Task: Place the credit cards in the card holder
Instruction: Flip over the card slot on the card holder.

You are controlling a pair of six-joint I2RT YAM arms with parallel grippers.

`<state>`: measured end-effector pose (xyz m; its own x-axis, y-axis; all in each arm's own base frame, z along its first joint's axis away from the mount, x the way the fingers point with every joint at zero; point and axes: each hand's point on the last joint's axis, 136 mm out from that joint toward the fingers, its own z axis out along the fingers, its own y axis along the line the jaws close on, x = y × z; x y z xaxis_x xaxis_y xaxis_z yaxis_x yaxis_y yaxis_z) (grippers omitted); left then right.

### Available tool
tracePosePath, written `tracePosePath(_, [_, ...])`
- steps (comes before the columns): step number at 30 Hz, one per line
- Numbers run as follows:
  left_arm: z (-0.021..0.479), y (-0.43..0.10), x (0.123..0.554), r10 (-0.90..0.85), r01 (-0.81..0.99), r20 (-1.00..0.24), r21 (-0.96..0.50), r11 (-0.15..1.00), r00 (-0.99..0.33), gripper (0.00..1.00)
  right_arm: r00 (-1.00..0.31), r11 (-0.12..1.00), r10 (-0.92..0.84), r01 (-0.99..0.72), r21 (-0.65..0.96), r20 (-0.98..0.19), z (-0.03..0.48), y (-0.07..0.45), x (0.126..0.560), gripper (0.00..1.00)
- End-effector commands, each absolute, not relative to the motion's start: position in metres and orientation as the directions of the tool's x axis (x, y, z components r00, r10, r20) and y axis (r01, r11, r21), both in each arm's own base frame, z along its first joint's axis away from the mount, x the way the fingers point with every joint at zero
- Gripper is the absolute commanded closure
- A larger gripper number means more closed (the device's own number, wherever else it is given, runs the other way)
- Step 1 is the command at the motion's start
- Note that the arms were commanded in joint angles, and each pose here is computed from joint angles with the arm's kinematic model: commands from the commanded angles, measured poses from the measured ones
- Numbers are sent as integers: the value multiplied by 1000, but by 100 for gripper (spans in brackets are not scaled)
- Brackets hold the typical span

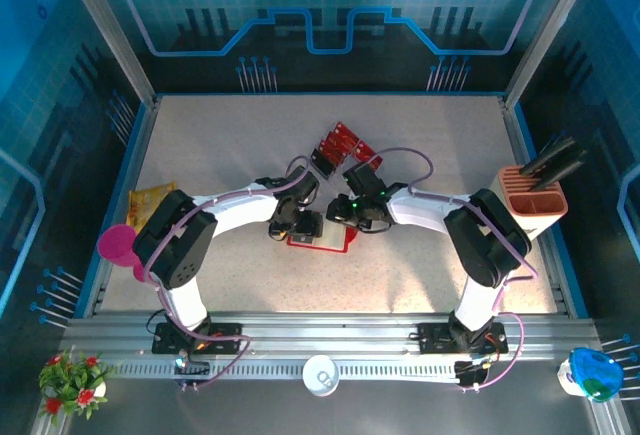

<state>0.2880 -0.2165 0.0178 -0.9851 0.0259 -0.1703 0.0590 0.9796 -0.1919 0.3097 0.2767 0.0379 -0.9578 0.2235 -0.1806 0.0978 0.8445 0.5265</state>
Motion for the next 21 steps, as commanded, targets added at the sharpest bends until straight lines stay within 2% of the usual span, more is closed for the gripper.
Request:
tracePosePath(1, [0,-224,273,59,82,-107,-229,970,-993,23,-954,848,249,131,513,-168,34,267,307,60])
tracePosePath(14, [5,-225,275,55,81,-118,-233,969,-991,21,-974,791,187,71,608,-130,41,298,314,66])
tracePosePath(21, [36,-228,286,34,82,-184,-262,962,-982,15,-980,760,147,23,649,-137,62,314,317,66])
